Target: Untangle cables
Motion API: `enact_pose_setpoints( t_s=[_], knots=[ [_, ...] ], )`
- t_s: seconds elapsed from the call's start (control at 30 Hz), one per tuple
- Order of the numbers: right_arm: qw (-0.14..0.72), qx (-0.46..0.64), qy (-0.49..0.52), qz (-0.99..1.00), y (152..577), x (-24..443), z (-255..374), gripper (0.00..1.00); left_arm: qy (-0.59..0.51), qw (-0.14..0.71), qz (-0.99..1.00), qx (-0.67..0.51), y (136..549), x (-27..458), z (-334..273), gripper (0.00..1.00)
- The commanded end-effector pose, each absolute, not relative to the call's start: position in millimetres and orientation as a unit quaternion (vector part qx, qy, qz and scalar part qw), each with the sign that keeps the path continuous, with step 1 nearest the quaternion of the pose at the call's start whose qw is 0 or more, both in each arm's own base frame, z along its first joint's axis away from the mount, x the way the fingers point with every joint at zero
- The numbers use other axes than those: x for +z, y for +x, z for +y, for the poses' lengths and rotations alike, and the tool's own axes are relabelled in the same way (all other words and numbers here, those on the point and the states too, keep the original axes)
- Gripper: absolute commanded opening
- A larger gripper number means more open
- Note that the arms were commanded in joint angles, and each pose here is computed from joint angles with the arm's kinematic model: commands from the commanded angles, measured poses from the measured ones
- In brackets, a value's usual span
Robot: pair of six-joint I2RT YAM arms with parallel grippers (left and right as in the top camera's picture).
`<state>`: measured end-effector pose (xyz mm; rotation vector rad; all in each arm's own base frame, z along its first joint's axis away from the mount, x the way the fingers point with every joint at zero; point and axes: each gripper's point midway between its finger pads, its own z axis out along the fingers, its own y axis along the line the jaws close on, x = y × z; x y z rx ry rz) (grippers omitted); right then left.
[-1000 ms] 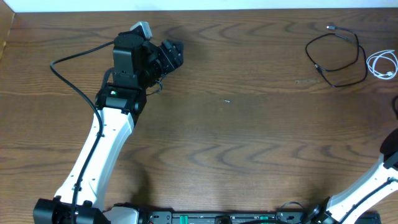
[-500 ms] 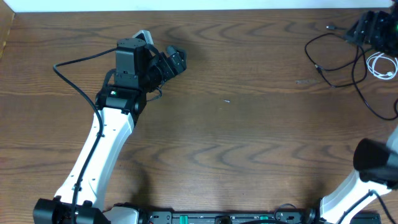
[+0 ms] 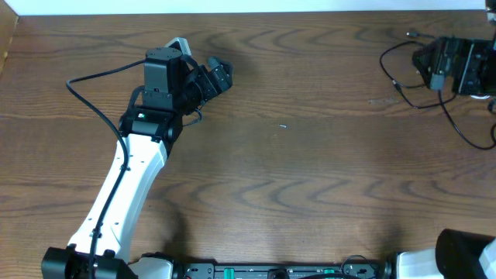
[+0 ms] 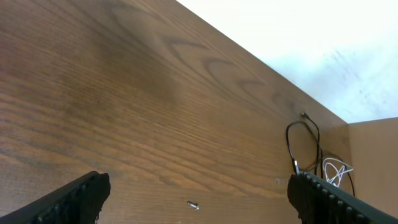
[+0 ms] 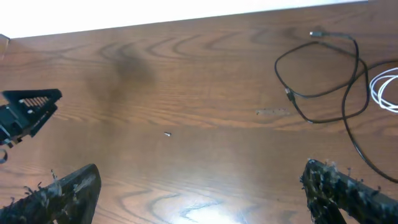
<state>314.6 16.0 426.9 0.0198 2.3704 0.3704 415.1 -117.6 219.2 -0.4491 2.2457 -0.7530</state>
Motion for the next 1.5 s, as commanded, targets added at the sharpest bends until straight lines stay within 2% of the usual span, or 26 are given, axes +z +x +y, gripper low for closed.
enact_pose_setpoints(
  t_s=[0.0,0.33,0.5,0.8,1.1,1.47],
  knots=[
    [0.380,0.130,-0.006,0.916,303.7,436.6,15.8,0.99,-0.175,0.357,0.871,-0.290,414.2,217.7,-117.0,0.96],
    [0.429,0.082,-0.090,0.895,262.8,458.9,20.7,0.99,-0.175,0.357,0.871,-0.290,414.3,217.7,-116.9,0.96],
    [0.396,0.005,-0.072,0.916,227.8,416.8,1.8,0.99,-0.175,0.357,0.871,-0.290,414.3,217.7,-116.9,0.96],
    [0.515,-0.046,-0.079,0.852,238.8,356.0,-6.2,0.99,-0.175,0.357,0.871,-0.290,414.2,217.7,-117.0,0.96],
    [0.660,-0.028,-0.087,0.745,247.0,289.2,10.3,0.99,-0.175,0.357,0.871,-0.290,414.2,217.7,-117.0,0.97],
    [0.735,0.000,-0.061,0.676,247.4,221.6,14.5,0.99,-0.175,0.357,0.871,-0.290,414.3,217.7,-116.9,0.97]
  ],
)
